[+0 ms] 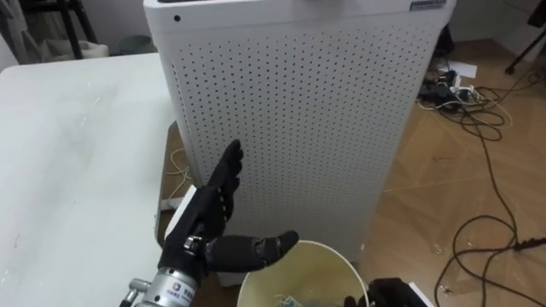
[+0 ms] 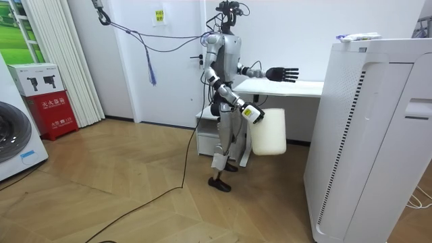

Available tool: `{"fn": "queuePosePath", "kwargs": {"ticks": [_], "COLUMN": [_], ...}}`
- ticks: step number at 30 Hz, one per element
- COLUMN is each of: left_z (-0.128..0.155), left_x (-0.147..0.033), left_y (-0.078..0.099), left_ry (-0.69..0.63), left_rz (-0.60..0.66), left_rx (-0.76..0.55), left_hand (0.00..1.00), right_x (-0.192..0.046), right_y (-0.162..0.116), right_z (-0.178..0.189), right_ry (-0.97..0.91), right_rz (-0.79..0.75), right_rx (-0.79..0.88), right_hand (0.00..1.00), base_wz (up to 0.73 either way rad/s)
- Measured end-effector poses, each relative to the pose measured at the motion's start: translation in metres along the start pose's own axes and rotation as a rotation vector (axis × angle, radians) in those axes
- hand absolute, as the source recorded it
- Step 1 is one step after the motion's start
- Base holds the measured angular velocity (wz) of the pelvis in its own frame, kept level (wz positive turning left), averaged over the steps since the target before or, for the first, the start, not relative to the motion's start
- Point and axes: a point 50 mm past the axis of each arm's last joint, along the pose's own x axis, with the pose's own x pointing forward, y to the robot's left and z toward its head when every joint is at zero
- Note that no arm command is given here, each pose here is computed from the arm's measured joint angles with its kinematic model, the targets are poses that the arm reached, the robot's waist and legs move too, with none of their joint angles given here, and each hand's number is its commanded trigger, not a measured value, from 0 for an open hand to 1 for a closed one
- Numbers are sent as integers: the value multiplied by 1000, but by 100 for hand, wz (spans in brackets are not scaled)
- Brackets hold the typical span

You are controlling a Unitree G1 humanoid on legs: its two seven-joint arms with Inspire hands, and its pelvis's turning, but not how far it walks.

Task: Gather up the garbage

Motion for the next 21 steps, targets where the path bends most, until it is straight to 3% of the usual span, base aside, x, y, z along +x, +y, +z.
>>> {"fn": "queuePosePath", "kwargs": {"ticks": [4, 12, 21], "left_z": [13, 52, 57], "left_x": [1, -2, -6], "left_y": [15, 23, 27], "left_ry": [-62, -265, -292], "left_rz": [85, 195, 250], "left_rx": [126, 238, 419], "left_hand": [0, 0, 0], "right_x": [0, 0, 0], "right_y": [-4, -5, -2], "right_z": [5, 6, 7], "right_ry": [-20, -21, -29], "right_rz": [-10, -13, 46], "right_rx": [-12, -22, -20], "right_hand": [100, 100, 100], "base_wz": [-63, -24, 3]}}
